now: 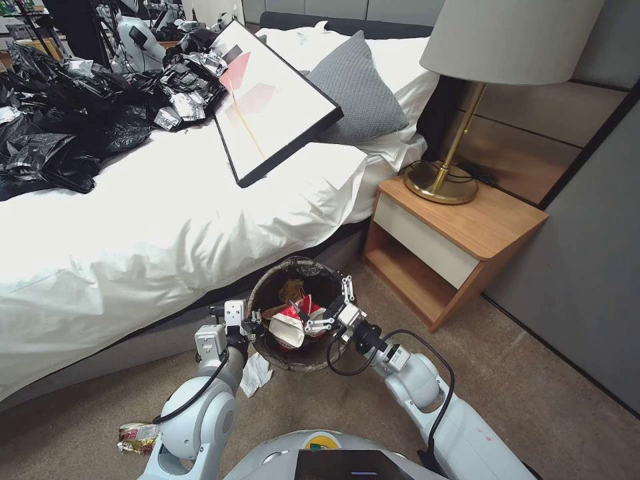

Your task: Pick up the trash bin, then pick up the garbage from the floor and place it into the trash bin.

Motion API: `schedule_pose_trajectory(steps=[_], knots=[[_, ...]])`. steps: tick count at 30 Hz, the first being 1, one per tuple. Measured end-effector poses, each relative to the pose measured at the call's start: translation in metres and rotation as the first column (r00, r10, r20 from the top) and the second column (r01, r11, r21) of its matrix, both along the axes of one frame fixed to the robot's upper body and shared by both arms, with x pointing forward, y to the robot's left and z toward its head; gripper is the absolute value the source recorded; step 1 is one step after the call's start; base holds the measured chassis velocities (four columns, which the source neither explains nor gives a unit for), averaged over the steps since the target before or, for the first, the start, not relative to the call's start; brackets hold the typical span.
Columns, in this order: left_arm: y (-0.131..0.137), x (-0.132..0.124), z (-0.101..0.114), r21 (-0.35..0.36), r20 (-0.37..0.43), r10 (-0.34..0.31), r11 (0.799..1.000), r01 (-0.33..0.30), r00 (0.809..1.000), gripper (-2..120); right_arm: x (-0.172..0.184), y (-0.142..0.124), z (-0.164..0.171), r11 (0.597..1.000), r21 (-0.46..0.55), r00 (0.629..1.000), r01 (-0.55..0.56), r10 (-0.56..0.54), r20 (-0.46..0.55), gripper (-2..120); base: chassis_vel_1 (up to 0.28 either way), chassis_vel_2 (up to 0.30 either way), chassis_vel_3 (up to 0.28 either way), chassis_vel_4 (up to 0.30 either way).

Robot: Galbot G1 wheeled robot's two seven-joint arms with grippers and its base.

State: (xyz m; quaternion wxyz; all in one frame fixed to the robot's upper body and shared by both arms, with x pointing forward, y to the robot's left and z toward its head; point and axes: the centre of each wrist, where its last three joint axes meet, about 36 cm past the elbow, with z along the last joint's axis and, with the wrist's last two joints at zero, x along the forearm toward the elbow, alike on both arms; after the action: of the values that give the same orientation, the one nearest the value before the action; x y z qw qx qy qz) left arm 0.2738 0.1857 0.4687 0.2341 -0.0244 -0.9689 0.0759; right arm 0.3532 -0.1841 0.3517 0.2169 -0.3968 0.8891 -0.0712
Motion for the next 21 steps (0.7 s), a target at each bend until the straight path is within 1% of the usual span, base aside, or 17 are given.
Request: schedule_pose_trajectory(steps=[1,2,3,4,5,6,7,8,9,10,14,15,18,19,21], knots=[[0.000,0.000,-0.001,0.001,0.000,0.000,1.000,0.000,1.000,0,-0.002,0.002,0.006,0.999,0.015,1.000,0.030,-0.030,-0.001,100,0.000,0.000,0.000,0.000],[0.000,0.000,-0.002,0.003,-0.001,0.000,1.000,0.000,1.000,0,-0.006,0.005,0.016,0.995,0.037,0.995,0.095,-0.095,-0.002,100,0.000,0.000,0.000,0.000],[0.000,0.000,-0.002,0.003,-0.001,0.000,1.000,0.000,1.000,0,-0.006,0.005,0.016,0.995,0.037,0.995,0.095,-0.095,-0.002,100,0.000,0.000,0.000,0.000],[0.001,-0.001,-0.003,0.003,-0.001,0.000,1.000,0.000,1.000,0,-0.008,0.006,0.021,0.991,0.043,0.992,0.130,-0.130,-0.008,100,0.000,0.000,0.000,0.000],[0.001,-0.001,-0.004,0.005,-0.003,-0.001,1.000,0.001,1.000,0,-0.014,0.008,0.033,0.973,0.058,0.975,0.222,-0.221,-0.035,100,0.000,0.000,0.000,0.000],[0.002,-0.002,-0.005,0.008,-0.005,-0.003,1.000,0.003,1.000,0,-0.023,0.012,0.048,0.945,0.092,0.948,0.315,-0.309,-0.073,100,0.000,0.000,0.000,0.000],[0.002,-0.002,-0.005,0.008,-0.005,-0.003,1.000,0.003,1.000,0,-0.023,0.012,0.048,0.945,0.092,0.948,0.315,-0.309,-0.073,100,0.000,0.000,0.000,0.000],[0.002,-0.003,-0.006,0.009,-0.004,-0.005,1.000,0.005,1.000,0,-0.031,0.014,0.057,0.920,0.119,0.926,0.374,-0.363,-0.108,100,0.000,0.000,0.000,0.000],[0.003,-0.004,-0.008,0.012,-0.005,-0.007,1.000,0.007,1.000,0,-0.041,0.016,0.064,0.875,0.153,0.884,0.460,-0.435,-0.168,100,0.000,0.000,0.000,0.000],[0.003,-0.004,-0.008,0.012,-0.005,-0.007,1.000,0.007,1.000,0,-0.041,0.016,0.064,0.875,0.153,0.884,0.460,-0.435,-0.168,100,0.000,0.000,0.000,0.000],[0.003,-0.008,-0.012,0.019,-0.006,-0.003,1.000,0.003,1.000,0,-0.055,0.010,0.057,0.787,0.191,0.806,0.586,-0.544,-0.232,100,0.000,0.000,0.000,0.000],[0.003,-0.008,-0.012,0.019,-0.006,-0.003,1.000,0.003,1.000,0,-0.055,0.010,0.057,0.787,0.191,0.806,0.586,-0.544,-0.232,100,0.000,0.000,0.000,0.000],[0.005,-0.011,-0.015,0.041,0.008,0.007,0.999,-0.007,1.000,0,-0.065,-0.001,0.036,0.746,0.190,0.769,0.638,-0.601,-0.218,100,0.000,0.000,0.000,0.000],[0.005,-0.011,-0.015,0.041,0.008,0.007,0.999,-0.007,1.000,0,-0.065,-0.001,0.036,0.746,0.190,0.769,0.638,-0.601,-0.218,100,0.000,0.000,0.000,0.000],[0.006,-0.012,-0.017,0.051,0.016,0.013,0.999,-0.014,1.000,0,-0.080,-0.005,0.027,0.733,0.165,0.749,0.659,-0.624,-0.221,100,0.000,0.000,0.000,0.000]])
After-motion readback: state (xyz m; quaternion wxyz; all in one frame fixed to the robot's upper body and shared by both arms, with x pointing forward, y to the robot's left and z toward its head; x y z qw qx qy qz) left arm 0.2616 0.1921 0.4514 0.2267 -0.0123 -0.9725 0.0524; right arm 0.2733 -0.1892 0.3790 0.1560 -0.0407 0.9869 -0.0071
